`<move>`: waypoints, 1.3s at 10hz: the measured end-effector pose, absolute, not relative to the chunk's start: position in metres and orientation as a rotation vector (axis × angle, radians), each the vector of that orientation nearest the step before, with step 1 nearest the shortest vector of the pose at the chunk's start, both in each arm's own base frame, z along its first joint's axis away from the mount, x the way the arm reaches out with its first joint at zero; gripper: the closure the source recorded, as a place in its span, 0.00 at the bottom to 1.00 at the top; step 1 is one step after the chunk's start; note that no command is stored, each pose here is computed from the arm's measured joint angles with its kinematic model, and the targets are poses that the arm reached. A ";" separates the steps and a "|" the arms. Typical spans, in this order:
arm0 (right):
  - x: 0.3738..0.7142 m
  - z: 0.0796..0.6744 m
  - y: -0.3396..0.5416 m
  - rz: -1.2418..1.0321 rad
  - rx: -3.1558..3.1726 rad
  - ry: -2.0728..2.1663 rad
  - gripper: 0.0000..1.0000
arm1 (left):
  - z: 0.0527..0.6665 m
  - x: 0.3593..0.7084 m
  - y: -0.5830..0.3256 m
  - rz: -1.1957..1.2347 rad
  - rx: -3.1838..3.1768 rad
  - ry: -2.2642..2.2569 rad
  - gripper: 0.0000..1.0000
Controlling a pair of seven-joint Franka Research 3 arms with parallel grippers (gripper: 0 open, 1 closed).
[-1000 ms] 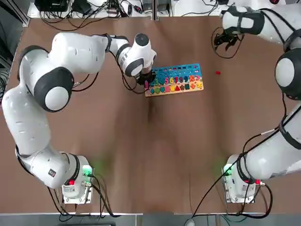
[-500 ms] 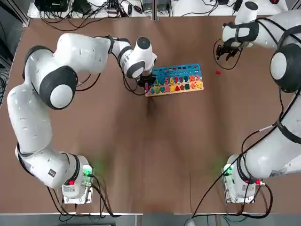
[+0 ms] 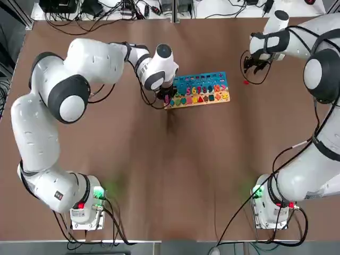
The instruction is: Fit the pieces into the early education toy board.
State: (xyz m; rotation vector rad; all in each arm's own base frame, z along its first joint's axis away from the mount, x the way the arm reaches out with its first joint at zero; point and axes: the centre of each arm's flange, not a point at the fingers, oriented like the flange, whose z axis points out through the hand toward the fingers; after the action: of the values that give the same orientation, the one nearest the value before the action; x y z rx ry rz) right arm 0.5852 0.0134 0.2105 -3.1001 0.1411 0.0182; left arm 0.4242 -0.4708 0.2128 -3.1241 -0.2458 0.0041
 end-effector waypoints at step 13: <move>0.565 0.175 0.021 0.046 -3.078 0.189 0.42 | 0.194 0.424 -0.474 0.014 -3.110 -0.214 0.74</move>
State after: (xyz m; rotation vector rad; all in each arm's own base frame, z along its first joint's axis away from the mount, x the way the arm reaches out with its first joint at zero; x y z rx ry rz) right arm 0.5649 0.0214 0.1747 -3.0778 0.1892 0.0460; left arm 0.4245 -0.4743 0.1941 -3.1096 -0.2136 0.0139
